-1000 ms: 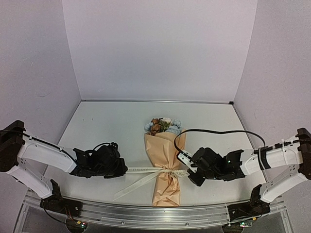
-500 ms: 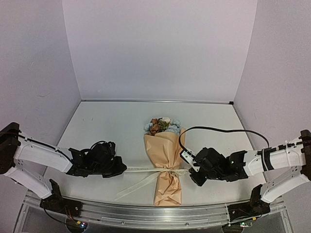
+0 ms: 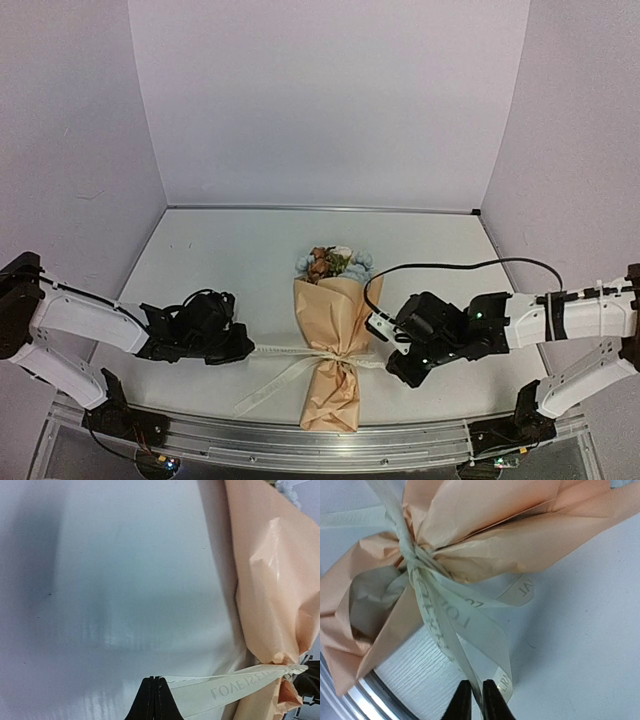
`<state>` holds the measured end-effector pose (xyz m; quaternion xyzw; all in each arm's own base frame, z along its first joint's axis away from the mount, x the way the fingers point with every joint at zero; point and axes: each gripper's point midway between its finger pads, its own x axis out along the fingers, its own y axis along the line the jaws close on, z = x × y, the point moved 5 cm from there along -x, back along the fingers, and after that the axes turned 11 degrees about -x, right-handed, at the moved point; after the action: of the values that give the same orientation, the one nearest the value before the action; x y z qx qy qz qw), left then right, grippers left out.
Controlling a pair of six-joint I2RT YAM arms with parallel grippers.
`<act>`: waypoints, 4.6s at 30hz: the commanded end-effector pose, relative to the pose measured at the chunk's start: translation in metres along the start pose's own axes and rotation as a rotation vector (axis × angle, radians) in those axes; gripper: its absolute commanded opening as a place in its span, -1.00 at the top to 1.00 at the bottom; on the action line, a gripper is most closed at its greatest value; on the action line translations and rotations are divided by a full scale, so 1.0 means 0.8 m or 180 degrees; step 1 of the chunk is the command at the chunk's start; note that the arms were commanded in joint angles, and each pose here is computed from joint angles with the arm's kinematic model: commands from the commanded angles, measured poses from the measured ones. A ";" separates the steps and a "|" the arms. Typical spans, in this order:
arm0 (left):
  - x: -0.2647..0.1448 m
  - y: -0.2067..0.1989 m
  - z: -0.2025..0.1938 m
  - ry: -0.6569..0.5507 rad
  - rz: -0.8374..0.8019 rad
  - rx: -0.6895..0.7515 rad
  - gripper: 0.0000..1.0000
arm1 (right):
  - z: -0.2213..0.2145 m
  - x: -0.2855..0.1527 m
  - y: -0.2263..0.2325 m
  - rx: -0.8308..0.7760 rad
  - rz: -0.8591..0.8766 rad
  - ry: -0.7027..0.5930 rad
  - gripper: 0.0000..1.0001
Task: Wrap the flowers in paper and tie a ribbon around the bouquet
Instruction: Tie the ribbon around the folded bouquet.
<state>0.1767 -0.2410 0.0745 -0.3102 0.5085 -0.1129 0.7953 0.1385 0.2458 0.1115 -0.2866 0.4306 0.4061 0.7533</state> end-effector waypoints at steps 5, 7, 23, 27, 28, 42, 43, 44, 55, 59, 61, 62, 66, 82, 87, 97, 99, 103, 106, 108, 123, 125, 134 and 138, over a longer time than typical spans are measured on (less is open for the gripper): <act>0.003 -0.007 0.014 -0.0066 0.0198 0.0389 1.00 | -0.008 -0.016 0.002 0.0188 0.0100 0.0313 0.12; 0.003 -0.006 0.014 -0.0068 0.0220 0.0408 1.00 | -0.013 -0.022 -0.018 0.0331 -0.0083 0.0255 -0.01; 0.011 -0.011 0.011 0.0013 0.0211 0.0447 1.00 | -0.002 0.029 -0.023 -0.0037 0.0412 0.0212 -0.08; 0.010 -0.011 0.011 0.0013 0.0210 0.0448 1.00 | 0.003 0.038 -0.019 0.0001 0.0506 0.0181 -0.14; 0.009 -0.011 0.012 0.0008 0.0211 0.0447 1.00 | 0.005 0.040 -0.017 0.0017 0.0541 0.0170 -0.14; 0.007 -0.012 0.012 0.0006 0.0211 0.0448 1.00 | 0.029 0.063 -0.013 0.0166 0.0640 0.0140 0.01; 0.007 -0.012 0.012 0.0002 0.0211 0.0449 1.00 | 0.030 0.064 -0.014 0.0182 0.0629 0.0131 0.08; 0.007 -0.011 0.012 0.0002 0.0215 0.0446 1.00 | 0.032 0.064 -0.015 0.0202 0.0613 0.0124 0.18; 0.000 0.017 0.014 -0.0114 0.0466 0.0271 1.00 | 0.003 0.057 -0.047 0.0561 -0.0133 0.0255 1.00; 0.000 0.030 0.015 -0.0126 0.0538 0.0169 1.00 | -0.015 0.053 -0.056 0.0762 -0.0372 0.0302 1.00; -0.001 0.034 0.016 -0.0130 0.0559 0.0139 1.00 | -0.023 0.052 -0.058 0.0823 -0.0444 0.0320 1.00; -0.001 0.035 0.016 -0.0132 0.0565 0.0127 1.00 | -0.026 0.051 -0.059 0.0852 -0.0481 0.0324 1.00; -0.001 0.041 0.019 -0.0133 0.0596 0.0077 1.00 | -0.036 0.046 -0.067 0.0942 -0.0674 0.0348 1.00; -0.001 0.044 0.021 -0.0109 0.0591 0.0019 1.00 | -0.062 0.024 -0.080 0.1013 -0.1014 0.0396 1.00; -0.002 0.037 0.021 -0.0093 0.0490 0.0056 1.00 | -0.068 0.025 -0.078 0.1047 -0.0980 0.0437 1.00; 0.001 0.003 0.024 0.0015 0.0230 0.0311 1.00 | -0.036 0.003 -0.062 0.0889 -0.0604 0.0441 0.03; 0.002 0.001 0.024 0.0027 0.0224 0.0332 1.00 | -0.028 -0.008 -0.061 0.0768 -0.0573 0.0384 -0.16; 0.003 -0.001 0.024 0.0045 0.0203 0.0341 1.00 | 0.002 -0.011 -0.041 0.0344 -0.0320 0.0209 -0.40; 0.004 -0.003 0.024 0.0056 0.0195 0.0349 1.00 | 0.024 -0.004 -0.020 -0.0011 -0.0093 0.0175 -0.46; 0.003 -0.004 0.024 0.0061 0.0196 0.0360 1.00 | 0.036 -0.001 -0.013 -0.0088 -0.0062 0.0220 -0.39; 0.004 -0.001 0.022 0.0078 0.0207 0.0365 1.00 | 0.066 0.057 -0.002 -0.0631 -0.0028 0.0335 -0.51; 0.004 -0.001 0.022 0.0078 0.0203 0.0367 1.00 | 0.068 0.063 0.000 -0.0604 -0.0006 0.0359 -0.50; -0.002 0.002 0.023 0.0045 0.0197 0.0360 1.00 | 0.064 0.078 -0.006 -0.0562 -0.0150 0.0495 0.61; -0.004 0.007 0.024 0.0006 0.0235 0.0321 1.00 | 0.055 0.077 -0.006 -0.0372 -0.0158 0.0539 1.00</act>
<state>0.1874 -0.2291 0.0699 -0.2448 0.5268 -0.1077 0.8068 0.1768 0.2991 0.0736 -0.3881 0.4575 0.4039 0.6906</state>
